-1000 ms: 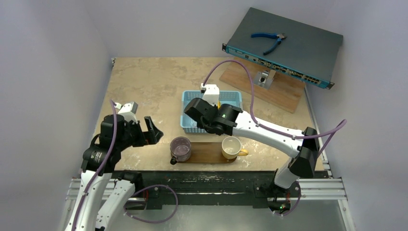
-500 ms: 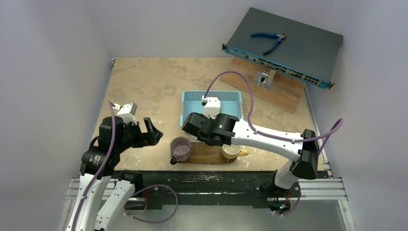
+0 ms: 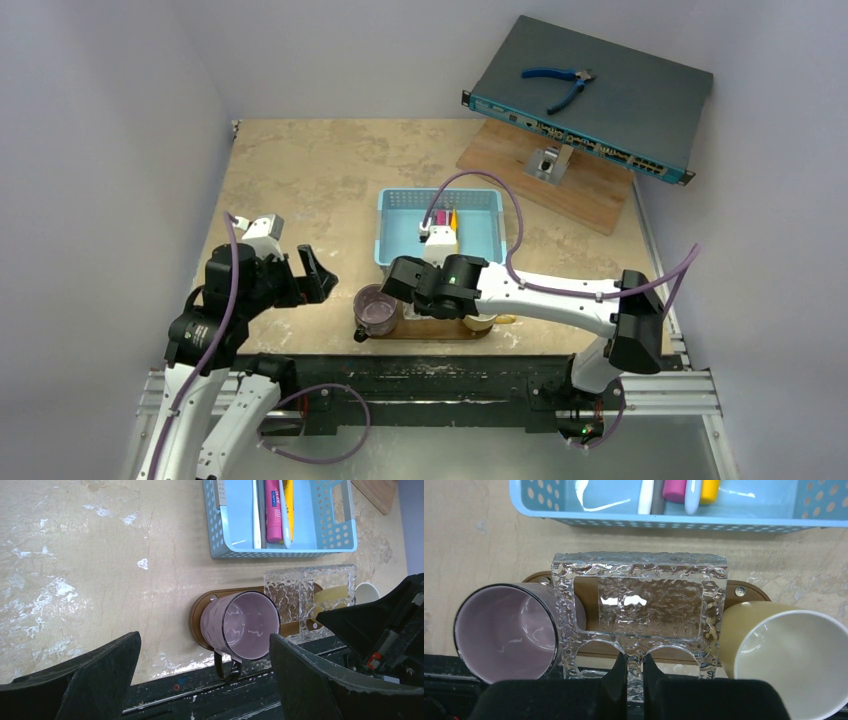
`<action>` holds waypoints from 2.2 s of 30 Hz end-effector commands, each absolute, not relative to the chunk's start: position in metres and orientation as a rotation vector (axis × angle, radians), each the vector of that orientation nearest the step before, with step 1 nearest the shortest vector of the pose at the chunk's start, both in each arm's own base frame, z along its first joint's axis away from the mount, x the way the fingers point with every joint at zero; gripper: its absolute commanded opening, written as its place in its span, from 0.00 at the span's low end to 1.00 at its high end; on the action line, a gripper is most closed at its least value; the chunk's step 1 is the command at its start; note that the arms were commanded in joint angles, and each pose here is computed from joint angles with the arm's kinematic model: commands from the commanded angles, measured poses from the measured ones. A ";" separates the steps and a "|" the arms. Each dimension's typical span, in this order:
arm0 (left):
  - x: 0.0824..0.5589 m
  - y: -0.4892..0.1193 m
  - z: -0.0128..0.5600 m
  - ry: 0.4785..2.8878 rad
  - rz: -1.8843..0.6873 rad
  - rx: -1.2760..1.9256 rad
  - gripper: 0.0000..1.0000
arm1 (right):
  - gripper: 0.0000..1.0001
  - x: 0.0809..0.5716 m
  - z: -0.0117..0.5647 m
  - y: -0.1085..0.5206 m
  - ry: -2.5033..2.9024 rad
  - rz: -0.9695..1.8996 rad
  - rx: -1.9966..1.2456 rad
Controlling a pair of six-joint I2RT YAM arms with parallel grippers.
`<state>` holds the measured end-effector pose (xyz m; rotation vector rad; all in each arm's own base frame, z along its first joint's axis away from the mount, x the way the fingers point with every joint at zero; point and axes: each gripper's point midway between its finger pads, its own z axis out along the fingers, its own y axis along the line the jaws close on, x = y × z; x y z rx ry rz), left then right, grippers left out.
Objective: Prepare toiletry sets of a toothbrush and toothpaste on the tray
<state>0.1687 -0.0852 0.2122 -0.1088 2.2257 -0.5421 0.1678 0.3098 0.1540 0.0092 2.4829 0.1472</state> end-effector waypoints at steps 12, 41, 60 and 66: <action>0.173 -0.085 0.215 2.199 -0.532 -0.089 1.00 | 0.00 0.154 0.144 0.318 2.513 0.328 0.059; 0.172 -0.085 0.216 2.194 -0.533 -0.088 1.00 | 0.00 0.145 0.124 0.311 2.572 0.285 0.111; 0.173 -0.085 0.215 2.200 -0.532 -0.089 1.00 | 0.23 0.149 0.130 0.313 2.561 0.248 0.105; 0.173 -0.085 0.215 2.199 -0.532 -0.090 1.00 | 0.30 0.153 0.143 0.314 2.539 0.245 0.102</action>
